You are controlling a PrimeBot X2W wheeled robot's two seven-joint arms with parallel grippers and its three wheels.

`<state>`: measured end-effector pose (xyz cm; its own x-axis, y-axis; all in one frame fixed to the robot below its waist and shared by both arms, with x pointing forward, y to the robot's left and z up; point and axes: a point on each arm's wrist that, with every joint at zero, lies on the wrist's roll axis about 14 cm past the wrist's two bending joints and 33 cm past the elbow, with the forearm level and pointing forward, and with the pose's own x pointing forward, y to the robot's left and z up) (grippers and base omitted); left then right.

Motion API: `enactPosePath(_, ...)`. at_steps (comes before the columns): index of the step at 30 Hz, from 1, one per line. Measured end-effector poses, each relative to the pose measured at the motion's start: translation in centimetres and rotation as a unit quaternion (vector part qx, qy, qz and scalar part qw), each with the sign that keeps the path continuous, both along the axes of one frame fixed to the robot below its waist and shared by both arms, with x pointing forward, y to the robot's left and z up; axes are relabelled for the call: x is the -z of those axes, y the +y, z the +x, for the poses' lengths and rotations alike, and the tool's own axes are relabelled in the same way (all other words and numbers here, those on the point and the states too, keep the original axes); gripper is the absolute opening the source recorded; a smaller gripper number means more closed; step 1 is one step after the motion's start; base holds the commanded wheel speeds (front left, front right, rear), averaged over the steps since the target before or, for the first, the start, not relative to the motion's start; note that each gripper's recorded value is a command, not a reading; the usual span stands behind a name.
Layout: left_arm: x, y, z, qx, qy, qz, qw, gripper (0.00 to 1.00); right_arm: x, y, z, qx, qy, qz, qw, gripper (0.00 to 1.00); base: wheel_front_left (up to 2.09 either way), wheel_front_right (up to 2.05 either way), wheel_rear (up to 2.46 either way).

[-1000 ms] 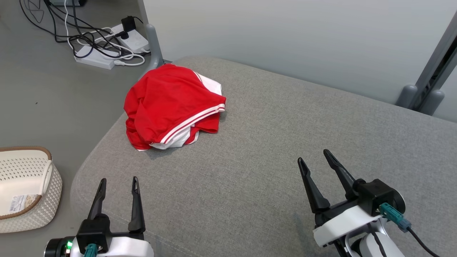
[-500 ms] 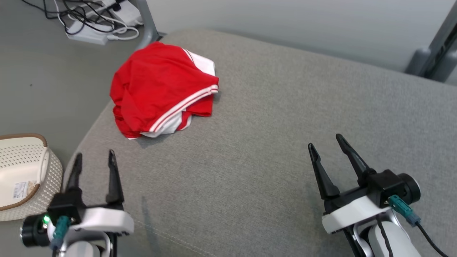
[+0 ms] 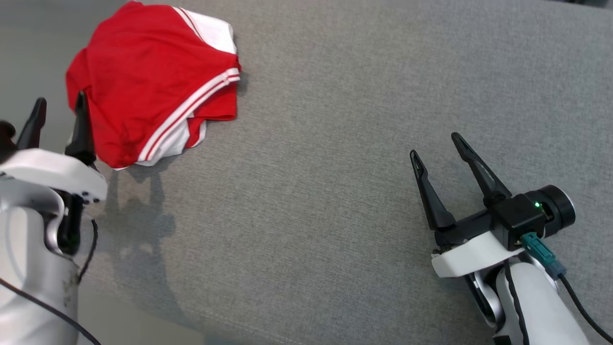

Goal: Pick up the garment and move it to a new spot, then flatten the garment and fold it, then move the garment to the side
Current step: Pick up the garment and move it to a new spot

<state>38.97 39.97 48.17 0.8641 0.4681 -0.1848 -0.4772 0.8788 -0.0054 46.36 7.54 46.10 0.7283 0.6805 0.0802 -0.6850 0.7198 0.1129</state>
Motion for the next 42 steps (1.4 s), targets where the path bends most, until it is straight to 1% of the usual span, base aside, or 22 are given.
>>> enactPosePath(2, 0.8, 0.4, 1.3, 0.003, 0.022, -0.016, 1.000, 1.00, 0.6, -0.3, 0.4, 0.004, 0.005, -0.001, 1.000, 1.00, 0.00, 0.00, 0.00)
enactPosePath(9, 3.2, 1.4, 4.5, 0.009, 0.097, -0.045, 0.994, 1.00, 1.9, -1.6, 1.3, 0.019, 0.014, -0.011, 1.000, 1.00, 0.00, 0.00, 0.00)
enactPosePath(16, 5.0, 1.9, 6.7, 0.012, 0.138, -0.058, 0.989, 1.00, 3.3, -2.7, 1.8, 0.031, 0.026, -0.017, 0.999, 1.00, 0.00, 0.00, 0.00)
enactPosePath(19, 6.2, 1.7, 7.2, 0.010, 0.154, -0.076, 0.985, 1.00, 3.8, -3.0, 1.9, 0.034, 0.030, -0.020, 0.999, 1.00, 0.00, 0.00, 0.00)
enactPosePath(20, 6.6, 1.5, 7.3, 0.011, 0.159, -0.083, 0.984, 0.89, 3.8, -3.1, 2.0, 0.035, 0.030, -0.020, 0.999, 1.00, 0.00, 0.00, 0.00)
enactPosePath(21, 6.9, 1.4, 7.3, 0.011, 0.164, -0.089, 0.982, 0.31, 3.9, -3.2, 2.0, 0.036, 0.031, -0.021, 0.999, 1.00, 0.00, 0.00, 0.00)
enactPosePath(22, 7.1, 1.3, 7.4, 0.011, 0.166, -0.092, 0.982, 0.00, 3.9, -3.2, 2.1, 0.037, 0.031, -0.021, 0.999, 1.00, 0.00, 0.00, 0.00)
enactPosePath(27, 7.1, 1.2, 7.6, 0.014, 0.158, -0.098, 0.982, 0.00, 4.0, -3.4, 2.1, 0.039, 0.031, -0.023, 0.998, 1.00, 0.00, 0.00, 0.00)
enactPosePath(33, 2.6, 1.8, 8.6, 0.016, 0.075, -0.071, 0.995, 0.00, 2.6, -3.2, 1.7, 0.037, 0.019, -0.021, 0.999, 1.00, 0.00, 0.00, 0.00)
enactPosePath(37, -1.8, 1.9, 9.1, 0.024, 0.001, -0.053, 0.998, 0.00, 1.1, -3.0, 1.4, 0.037, 0.006, -0.015, 0.999, 1.00, 0.00, 0.00, 0.00)
enactPosePath(39, -7.4, 1.4, 9.6, 0.034, -0.093, -0.054, 0.994, 0.00, -0.5, -2.9, 0.7, 0.036, -0.005, -0.010, 0.999, 1.00, 0.00, 0.00, 0.00)
enactPosePath(42, -12.5, 0.3, 9.7, 0.061, -0.158, -0.019, 0.985, 0.00, -1.8, -2.9, 0.2, 0.037, -0.013, -0.005, 0.999, 1.00, 0.00, 0.00, 0.00)
